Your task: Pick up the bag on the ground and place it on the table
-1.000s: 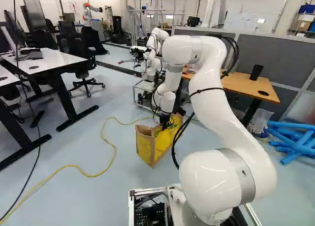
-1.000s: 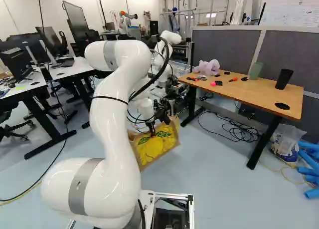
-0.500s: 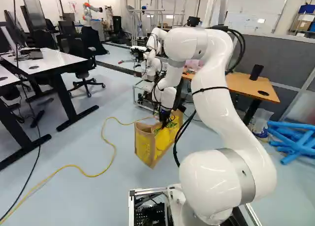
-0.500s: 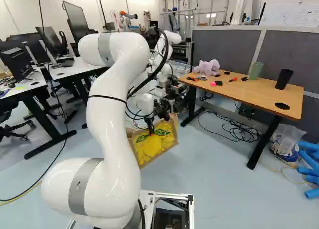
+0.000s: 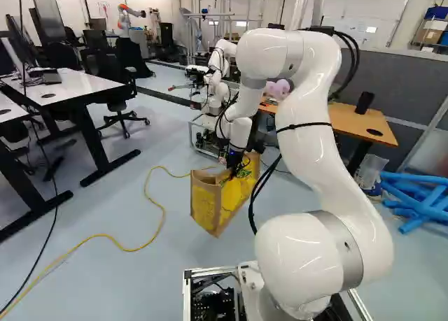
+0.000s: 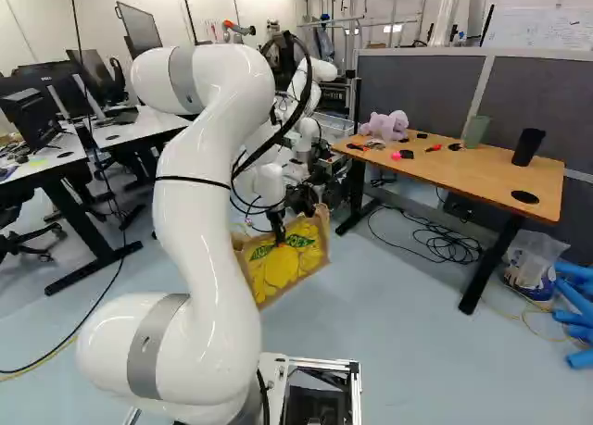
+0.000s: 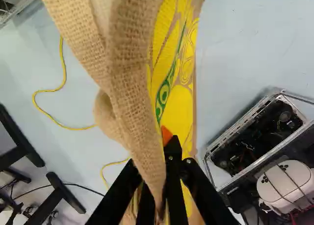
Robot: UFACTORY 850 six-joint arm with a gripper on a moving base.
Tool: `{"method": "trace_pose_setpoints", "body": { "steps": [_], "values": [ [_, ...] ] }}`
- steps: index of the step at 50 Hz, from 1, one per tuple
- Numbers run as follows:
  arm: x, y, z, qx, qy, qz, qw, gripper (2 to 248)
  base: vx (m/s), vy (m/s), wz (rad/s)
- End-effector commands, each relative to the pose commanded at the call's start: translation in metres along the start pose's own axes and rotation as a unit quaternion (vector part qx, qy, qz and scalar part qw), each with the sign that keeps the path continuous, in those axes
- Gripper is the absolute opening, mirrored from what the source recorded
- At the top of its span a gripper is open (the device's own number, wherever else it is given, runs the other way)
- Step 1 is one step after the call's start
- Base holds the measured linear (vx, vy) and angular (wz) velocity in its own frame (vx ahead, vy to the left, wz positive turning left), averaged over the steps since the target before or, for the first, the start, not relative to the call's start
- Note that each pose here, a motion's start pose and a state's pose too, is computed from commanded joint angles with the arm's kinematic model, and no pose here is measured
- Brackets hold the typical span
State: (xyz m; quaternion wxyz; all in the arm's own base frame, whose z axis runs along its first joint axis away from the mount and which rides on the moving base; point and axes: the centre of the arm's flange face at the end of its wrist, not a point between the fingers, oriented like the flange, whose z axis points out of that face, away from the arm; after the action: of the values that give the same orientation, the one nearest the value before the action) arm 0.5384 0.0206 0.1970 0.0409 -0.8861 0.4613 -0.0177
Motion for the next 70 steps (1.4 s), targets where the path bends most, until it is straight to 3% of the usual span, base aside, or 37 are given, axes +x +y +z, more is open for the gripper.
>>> {"method": "trace_pose_setpoints", "body": {
  "steps": [37,70],
  "values": [
    [0.0,-0.005,-0.056,-0.001,-0.005,-0.027,0.9996,22,0.0,0.0,0.0],
    [-0.002,-0.008,-0.105,0.01,-0.003,-0.031,0.9994,22,0.0,0.0,0.0]
  ]
}}
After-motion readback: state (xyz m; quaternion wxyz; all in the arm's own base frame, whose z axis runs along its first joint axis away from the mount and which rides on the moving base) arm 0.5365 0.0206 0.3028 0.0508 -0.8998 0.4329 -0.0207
